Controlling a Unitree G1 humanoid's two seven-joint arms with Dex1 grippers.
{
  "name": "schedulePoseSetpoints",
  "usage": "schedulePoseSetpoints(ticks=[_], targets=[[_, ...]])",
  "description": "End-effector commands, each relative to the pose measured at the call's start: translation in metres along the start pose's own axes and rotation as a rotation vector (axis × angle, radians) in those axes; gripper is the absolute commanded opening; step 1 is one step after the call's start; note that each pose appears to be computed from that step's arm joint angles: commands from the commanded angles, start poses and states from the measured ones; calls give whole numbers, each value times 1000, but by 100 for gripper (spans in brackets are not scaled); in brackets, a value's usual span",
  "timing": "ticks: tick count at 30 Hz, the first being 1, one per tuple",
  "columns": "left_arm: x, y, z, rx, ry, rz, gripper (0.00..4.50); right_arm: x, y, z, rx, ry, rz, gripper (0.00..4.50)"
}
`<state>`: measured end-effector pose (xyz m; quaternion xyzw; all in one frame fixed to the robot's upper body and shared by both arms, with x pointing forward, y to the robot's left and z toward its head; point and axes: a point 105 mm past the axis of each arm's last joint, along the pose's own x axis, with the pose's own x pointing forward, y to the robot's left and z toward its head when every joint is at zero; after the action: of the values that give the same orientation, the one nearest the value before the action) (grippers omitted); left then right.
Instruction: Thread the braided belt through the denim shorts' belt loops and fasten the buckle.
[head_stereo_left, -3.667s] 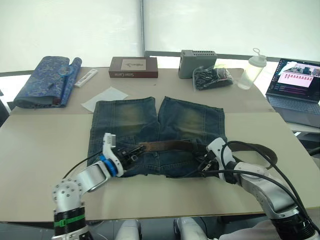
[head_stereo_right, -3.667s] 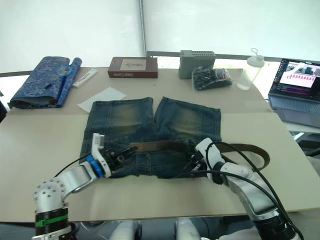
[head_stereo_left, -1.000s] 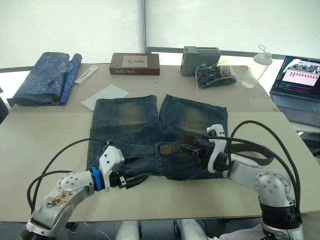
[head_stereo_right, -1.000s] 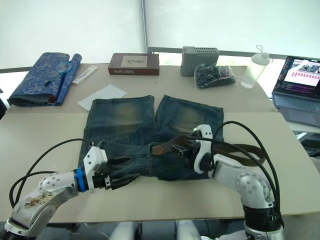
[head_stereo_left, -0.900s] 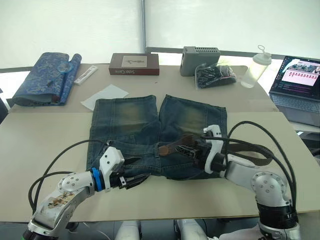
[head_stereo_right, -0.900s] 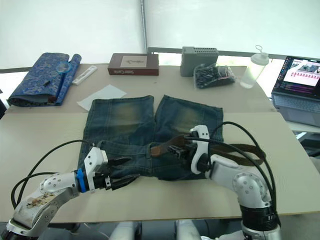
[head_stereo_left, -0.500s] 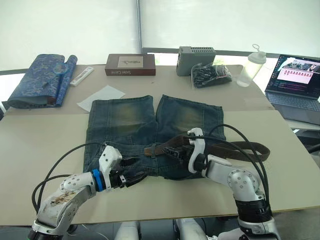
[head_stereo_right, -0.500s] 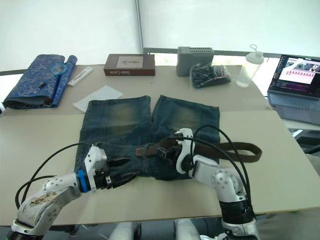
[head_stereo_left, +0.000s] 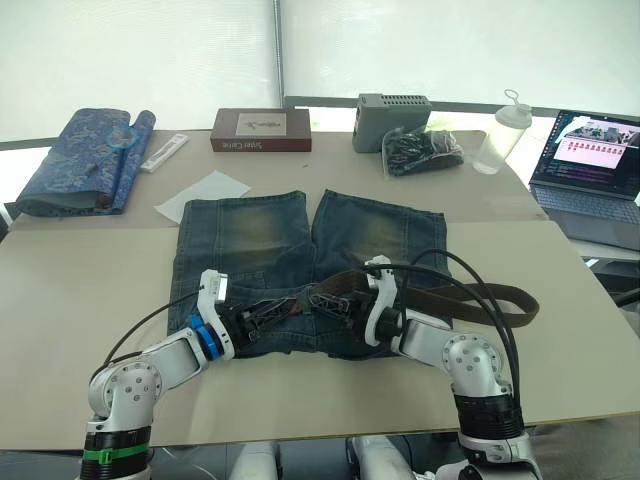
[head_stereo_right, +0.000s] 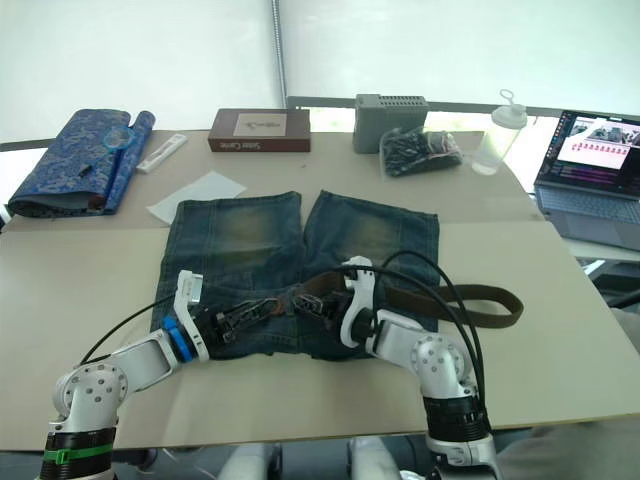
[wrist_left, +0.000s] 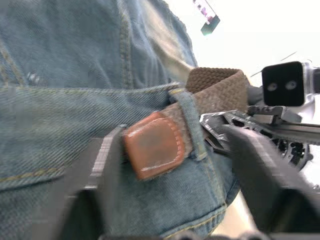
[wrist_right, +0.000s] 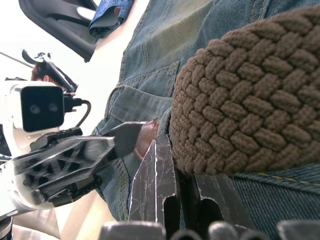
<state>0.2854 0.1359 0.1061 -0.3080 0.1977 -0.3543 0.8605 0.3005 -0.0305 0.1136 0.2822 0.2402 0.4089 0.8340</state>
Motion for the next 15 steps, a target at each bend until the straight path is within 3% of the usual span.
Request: schedulePoseSetpoints(ticks=[1,4,9,10,13,15], targets=[[2,-10,2,-23,-7,-52,119,1,11,7,-23,-22,46,0],[1,-10,3,-33,-11,-54,3,0,12,6,-23,-21,47,0],[0,-9,9,-48,-36,-58,3,-3,15,8,-59,-20,67,0],[0,-9,11,-49,-42,-58,0,-7,19,9,-92,-20,83,76],[-1,-9,17,-51,-58,-55,0,-23,22,13,-239,-14,86,171],[-2,-9,21,-55,-70,-52,0,-34,20,14,-347,4,69,171]])
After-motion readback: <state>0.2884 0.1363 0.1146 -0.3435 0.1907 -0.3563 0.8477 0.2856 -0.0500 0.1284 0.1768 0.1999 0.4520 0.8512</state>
